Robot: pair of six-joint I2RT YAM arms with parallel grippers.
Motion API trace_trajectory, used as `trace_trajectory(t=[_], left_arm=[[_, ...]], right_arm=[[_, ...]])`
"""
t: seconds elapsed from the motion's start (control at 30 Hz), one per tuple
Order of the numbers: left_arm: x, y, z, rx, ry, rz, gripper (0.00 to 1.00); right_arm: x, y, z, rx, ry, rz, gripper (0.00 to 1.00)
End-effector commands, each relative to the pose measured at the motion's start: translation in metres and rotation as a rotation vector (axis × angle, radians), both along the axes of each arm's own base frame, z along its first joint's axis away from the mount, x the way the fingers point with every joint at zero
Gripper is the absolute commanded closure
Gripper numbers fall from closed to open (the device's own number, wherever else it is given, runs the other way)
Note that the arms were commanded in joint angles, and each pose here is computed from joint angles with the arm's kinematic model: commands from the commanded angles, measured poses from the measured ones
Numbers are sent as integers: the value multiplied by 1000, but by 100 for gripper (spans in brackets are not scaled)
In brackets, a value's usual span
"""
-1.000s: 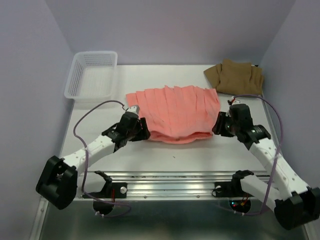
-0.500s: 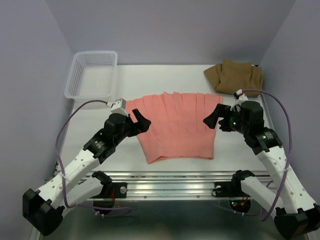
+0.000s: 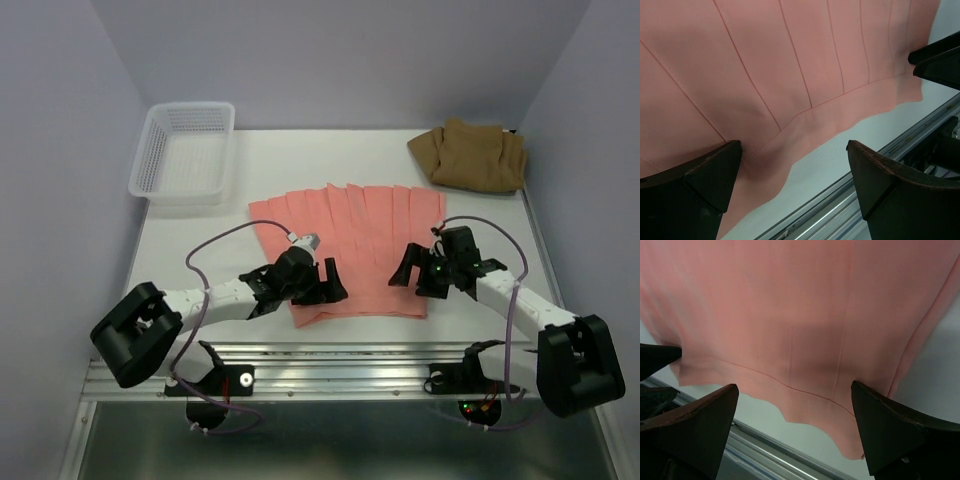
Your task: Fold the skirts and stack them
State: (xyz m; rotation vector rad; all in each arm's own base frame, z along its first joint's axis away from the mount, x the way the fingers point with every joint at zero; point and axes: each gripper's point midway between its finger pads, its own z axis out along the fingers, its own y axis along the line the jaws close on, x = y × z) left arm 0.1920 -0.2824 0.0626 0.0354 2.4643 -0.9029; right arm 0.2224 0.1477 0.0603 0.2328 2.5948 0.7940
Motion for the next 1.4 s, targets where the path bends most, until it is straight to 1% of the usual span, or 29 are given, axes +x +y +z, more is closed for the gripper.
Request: trace_trajectory(t=[0.0,0.03,0.1,0.13,0.23,0.33,0.4,0.43,0.5,0.57,0.63,0.67,0.7,0.73,0.8,0.83,0.9,0.93,1.0,1.03,1.1,1.27,1.37], left_arm=[[-5,-13,-12,-25,35,-24,1],[-10,-5,-26,16,71,-7,1],[-15,4,-35,43,95,13,1],[-20,14,-42,65,113,36,1],[-32,29,-50,88,146,59,1],[-43,36,-55,83,187,65,1],[-55,44,-64,92,230,74,1],[-62,49,-69,96,250,74,1],[-70,55,-70,88,262,82,1],[-70,55,-65,71,252,85,1],[-68,50,-55,38,232,75,1],[-64,44,-46,15,211,68,1],[-63,39,-39,0,194,53,1],[-61,34,-31,-17,171,36,1],[-53,24,-15,-43,120,11,1],[-47,20,-4,-54,87,4,1],[-39,23,6,-39,54,34,1],[-32,20,18,-43,26,45,1],[-22,26,28,-16,-21,82,1],[-14,40,30,31,-57,144,1],[1,50,49,31,-124,213,1],[26,55,69,10,-207,257,1],[50,68,61,72,-232,277,1]], right_arm=[[6,4,-14,28,0,-20,0],[10,-7,-22,-35,2,-62,0],[14,-20,-29,-105,5,-106,0],[20,-31,-34,-167,-2,-142,0],[24,-41,-42,-230,16,-181,0],[28,-50,-53,-288,46,-203,0],[33,-56,-57,-335,43,-196,0],[37,-64,-57,-385,24,-192,0],[46,-69,-51,-427,1,-192,0],[53,-67,-45,-419,-14,-192,0],[68,-57,-29,-384,-70,-160,0],[71,-47,-22,-352,-95,-89,0],[76,-41,-15,-331,-121,-57,0],[85,-33,-2,-297,-161,-30,0],[89,-13,21,-203,-221,41,0],[90,-5,41,-160,-275,78,0],[90,-2,58,-157,-315,84,0],[87,-1,64,-165,-331,91,0],[86,-8,83,-177,-367,50,0],[81,-10,83,-172,-342,16,0],[67,-18,77,-176,-300,-30,0],[25,-10,44,-58,-140,-86,0],[10,-6,27,-24,-85,-81,0]])
